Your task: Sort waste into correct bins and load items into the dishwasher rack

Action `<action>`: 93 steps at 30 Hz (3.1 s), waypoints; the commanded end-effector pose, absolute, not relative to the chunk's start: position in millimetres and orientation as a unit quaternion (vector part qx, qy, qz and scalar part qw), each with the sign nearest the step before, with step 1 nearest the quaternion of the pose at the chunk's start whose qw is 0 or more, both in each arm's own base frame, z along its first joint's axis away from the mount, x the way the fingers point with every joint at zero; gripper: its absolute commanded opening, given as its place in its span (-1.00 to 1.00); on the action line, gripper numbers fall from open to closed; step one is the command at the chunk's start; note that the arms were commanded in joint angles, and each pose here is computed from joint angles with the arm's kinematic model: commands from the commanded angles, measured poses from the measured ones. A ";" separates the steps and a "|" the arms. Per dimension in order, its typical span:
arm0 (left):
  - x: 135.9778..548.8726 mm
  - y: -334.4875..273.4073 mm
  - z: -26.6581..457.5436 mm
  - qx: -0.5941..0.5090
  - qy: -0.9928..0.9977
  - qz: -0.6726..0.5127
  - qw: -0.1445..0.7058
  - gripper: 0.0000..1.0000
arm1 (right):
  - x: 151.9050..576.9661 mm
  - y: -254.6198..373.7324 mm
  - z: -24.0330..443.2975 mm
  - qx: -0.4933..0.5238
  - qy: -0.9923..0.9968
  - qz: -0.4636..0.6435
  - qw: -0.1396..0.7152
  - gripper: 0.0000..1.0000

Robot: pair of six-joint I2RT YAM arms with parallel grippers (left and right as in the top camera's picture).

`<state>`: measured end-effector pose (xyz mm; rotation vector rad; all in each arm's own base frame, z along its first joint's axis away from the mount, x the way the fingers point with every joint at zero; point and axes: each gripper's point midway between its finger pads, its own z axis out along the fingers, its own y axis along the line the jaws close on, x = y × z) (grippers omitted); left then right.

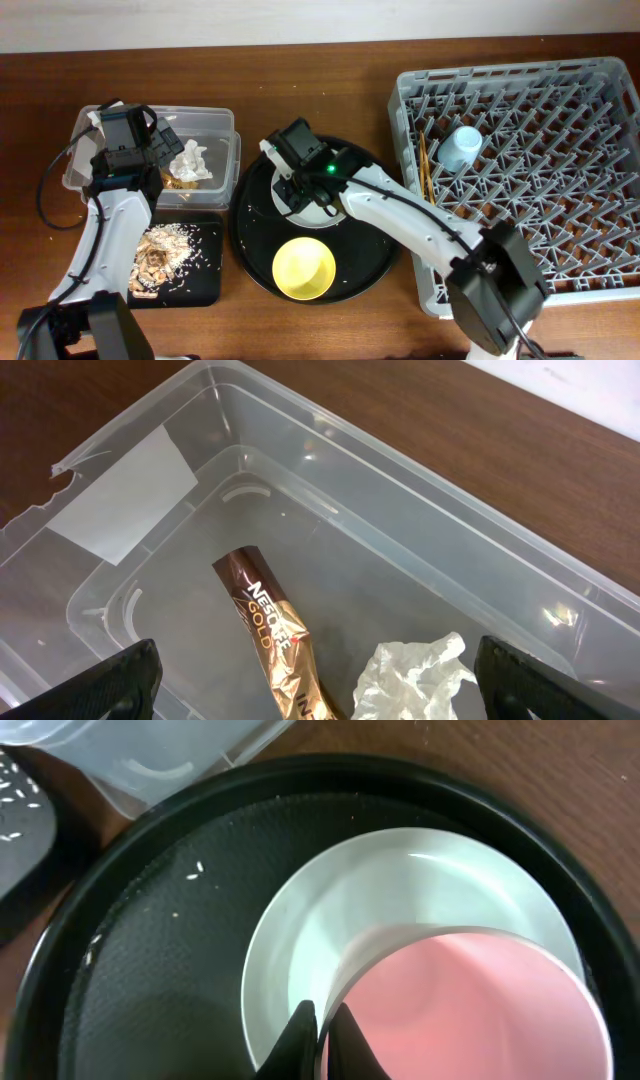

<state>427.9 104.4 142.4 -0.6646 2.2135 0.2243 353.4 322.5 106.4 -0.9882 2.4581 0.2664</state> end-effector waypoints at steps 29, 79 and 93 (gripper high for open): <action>429.8 105.2 143.5 -0.261 0.874 0.088 0.400 0.99 | 312.2 12.6 172.2 0.033 0.824 0.528 0.204 -0.92; 429.8 105.2 143.5 -0.261 0.874 0.088 0.400 0.99 | 303.5 -27.4 129.7 0.092 0.960 0.266 -0.018 -0.92; 429.8 105.2 143.5 -0.261 0.874 0.088 0.400 0.99 | 316.2 -7.8 139.1 0.077 0.976 0.205 -0.002 -0.89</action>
